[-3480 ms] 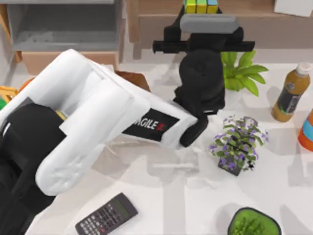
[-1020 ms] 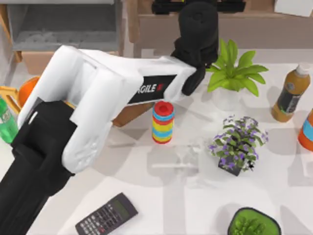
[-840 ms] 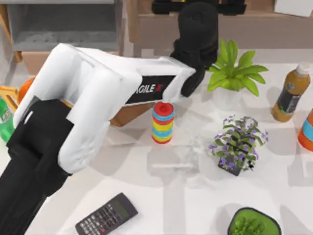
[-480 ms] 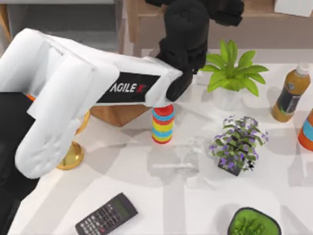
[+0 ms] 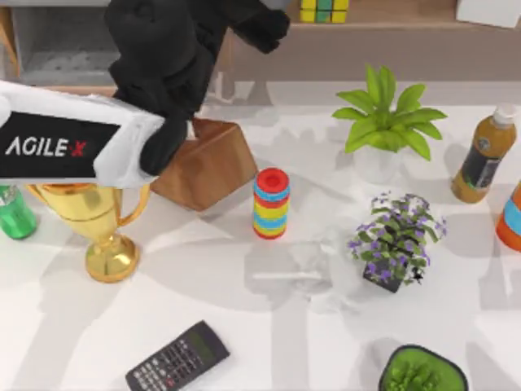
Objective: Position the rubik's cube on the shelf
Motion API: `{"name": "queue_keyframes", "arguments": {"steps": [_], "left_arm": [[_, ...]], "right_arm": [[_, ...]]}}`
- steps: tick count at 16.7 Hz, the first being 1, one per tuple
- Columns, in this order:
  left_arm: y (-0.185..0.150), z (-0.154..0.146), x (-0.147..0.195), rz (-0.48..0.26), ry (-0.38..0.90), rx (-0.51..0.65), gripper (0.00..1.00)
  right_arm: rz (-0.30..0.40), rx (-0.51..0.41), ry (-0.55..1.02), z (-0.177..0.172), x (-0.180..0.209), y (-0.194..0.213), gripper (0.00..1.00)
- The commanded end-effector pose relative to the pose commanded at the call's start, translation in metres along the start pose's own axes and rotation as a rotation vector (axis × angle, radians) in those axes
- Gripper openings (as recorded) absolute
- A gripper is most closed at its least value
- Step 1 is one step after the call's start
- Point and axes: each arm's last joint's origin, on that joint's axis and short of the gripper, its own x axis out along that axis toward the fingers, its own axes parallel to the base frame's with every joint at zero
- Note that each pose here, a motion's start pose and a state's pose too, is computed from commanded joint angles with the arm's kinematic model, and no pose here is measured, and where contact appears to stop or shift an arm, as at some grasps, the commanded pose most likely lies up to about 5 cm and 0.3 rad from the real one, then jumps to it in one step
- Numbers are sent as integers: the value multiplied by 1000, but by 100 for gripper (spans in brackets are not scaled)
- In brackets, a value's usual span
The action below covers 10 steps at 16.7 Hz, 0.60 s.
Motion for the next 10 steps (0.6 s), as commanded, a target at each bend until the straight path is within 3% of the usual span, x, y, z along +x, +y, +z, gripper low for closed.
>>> {"name": "queue_keyframes", "arguments": {"steps": [6,10], "left_arm": [[118,-103,-52,118,64,421,100],[174,-164,-108,154,143,672,100]], "right_arm": [[0,0,0,0,0,0,100],[0,0,0,0,0,0,100]]}}
